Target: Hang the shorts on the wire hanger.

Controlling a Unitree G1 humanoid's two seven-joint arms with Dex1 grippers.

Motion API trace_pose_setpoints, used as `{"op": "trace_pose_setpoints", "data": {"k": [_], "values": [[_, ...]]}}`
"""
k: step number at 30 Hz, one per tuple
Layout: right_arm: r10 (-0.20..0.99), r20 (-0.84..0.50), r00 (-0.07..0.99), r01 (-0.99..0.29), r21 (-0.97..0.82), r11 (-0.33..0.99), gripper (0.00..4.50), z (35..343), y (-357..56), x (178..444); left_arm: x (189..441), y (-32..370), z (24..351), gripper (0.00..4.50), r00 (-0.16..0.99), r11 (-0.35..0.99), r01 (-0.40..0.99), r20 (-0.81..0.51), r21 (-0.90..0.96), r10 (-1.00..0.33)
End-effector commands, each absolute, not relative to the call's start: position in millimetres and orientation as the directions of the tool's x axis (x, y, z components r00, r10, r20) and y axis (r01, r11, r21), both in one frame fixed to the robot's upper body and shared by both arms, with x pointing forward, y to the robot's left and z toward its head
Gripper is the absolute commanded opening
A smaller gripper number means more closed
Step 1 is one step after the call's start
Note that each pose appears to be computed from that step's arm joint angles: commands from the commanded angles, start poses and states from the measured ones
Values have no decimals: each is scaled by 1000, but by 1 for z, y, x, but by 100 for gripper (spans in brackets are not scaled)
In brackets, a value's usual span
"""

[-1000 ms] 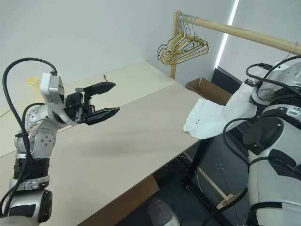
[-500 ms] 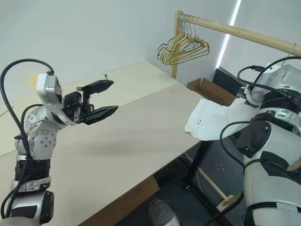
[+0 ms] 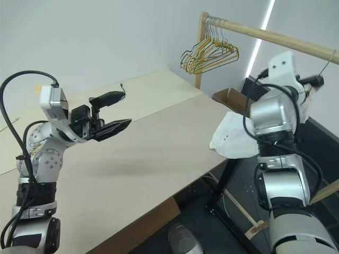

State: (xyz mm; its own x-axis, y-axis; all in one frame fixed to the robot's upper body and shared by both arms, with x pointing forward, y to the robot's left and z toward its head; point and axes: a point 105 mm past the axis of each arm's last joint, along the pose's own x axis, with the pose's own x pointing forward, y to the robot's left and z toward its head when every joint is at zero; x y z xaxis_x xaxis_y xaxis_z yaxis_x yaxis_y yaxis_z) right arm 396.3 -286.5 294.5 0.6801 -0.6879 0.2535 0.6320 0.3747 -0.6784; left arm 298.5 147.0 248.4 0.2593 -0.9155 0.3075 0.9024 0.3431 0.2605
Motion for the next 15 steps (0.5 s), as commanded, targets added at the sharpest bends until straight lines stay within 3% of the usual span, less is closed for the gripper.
{"op": "trace_pose_setpoints", "data": {"k": [1, 7, 11, 15], "values": [[-520, 466, 716, 675, -651, 347, 445, 335, -247, 397, 295, 161, 259, 450, 309, 402, 858, 304, 321, -901], [-210, 468, 858, 511, -744, 431, 445, 321, -174, 422, 295, 188, 244, 450, 485, 530, 779, 214, 335, -848], [36, 300, 953, 225, -784, 579, 445, 288, -131, 434, 282, 207, 232, 450, 602, 628, 709, 187, 321, -776], [266, 194, 944, -7, -796, 605, 445, 267, -97, 428, 266, 215, 219, 450, 682, 685, 655, 141, 317, -717]]}}
